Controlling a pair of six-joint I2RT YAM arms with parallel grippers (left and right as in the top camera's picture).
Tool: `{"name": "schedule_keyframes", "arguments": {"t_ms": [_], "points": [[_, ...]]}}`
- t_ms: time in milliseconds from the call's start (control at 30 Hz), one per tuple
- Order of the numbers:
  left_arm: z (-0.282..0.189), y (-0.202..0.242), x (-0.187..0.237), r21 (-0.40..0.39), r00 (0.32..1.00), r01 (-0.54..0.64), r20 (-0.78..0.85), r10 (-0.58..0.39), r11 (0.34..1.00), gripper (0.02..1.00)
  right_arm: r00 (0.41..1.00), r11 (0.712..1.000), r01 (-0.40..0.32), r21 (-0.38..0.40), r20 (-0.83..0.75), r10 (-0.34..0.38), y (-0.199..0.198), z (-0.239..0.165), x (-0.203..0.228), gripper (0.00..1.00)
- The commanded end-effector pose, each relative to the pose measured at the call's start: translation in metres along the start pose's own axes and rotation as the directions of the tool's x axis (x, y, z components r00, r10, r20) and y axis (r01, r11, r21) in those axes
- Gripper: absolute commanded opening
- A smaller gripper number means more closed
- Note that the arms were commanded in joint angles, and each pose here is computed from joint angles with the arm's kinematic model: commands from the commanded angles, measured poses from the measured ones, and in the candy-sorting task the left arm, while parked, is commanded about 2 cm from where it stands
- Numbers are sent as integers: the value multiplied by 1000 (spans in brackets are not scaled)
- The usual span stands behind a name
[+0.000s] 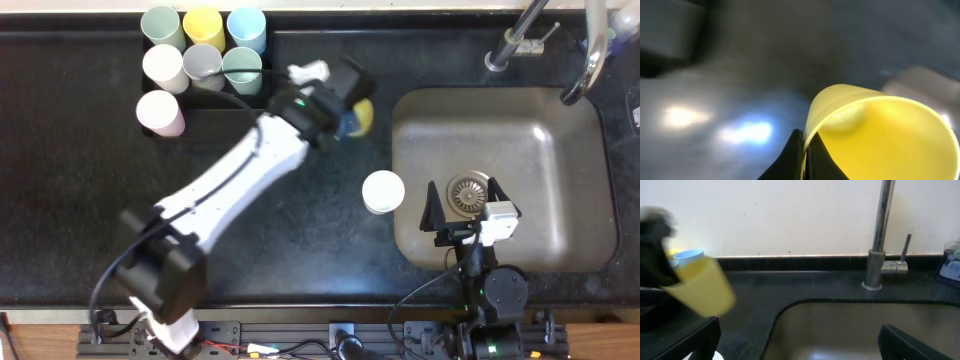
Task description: Store Cups
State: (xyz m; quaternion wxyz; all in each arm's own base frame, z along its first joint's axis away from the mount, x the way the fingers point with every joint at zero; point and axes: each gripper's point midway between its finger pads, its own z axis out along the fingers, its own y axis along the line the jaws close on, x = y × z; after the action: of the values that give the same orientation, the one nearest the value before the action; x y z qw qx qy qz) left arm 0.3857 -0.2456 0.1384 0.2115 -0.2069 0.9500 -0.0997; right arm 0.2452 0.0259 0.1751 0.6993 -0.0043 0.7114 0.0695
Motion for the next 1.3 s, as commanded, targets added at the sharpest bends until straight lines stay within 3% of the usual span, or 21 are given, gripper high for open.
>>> {"name": "schedule_keyframes", "arguments": {"t_ms": [33, 200, 367, 1300], "points": [[-44, 68, -65, -76, 967, 246, 85, -239, 966, 36, 1000, 1000, -4, -4, 1, 4, 0, 0, 3, 996], [-45, 153, -95, -219, 910, 415, 79, -408, 883, 38, 1000, 1000, -4, -4, 1, 4, 0, 0, 3, 996], [-33, 196, -111, -272, 862, 504, 94, -499, 820, 36, 1000, 1000, -4, -4, 1, 4, 0, 0, 3, 993], [15, 225, -111, -379, 848, 513, 82, -524, 771, 36, 1000, 1000, -4, -4, 1, 4, 0, 0, 3, 998]]}}
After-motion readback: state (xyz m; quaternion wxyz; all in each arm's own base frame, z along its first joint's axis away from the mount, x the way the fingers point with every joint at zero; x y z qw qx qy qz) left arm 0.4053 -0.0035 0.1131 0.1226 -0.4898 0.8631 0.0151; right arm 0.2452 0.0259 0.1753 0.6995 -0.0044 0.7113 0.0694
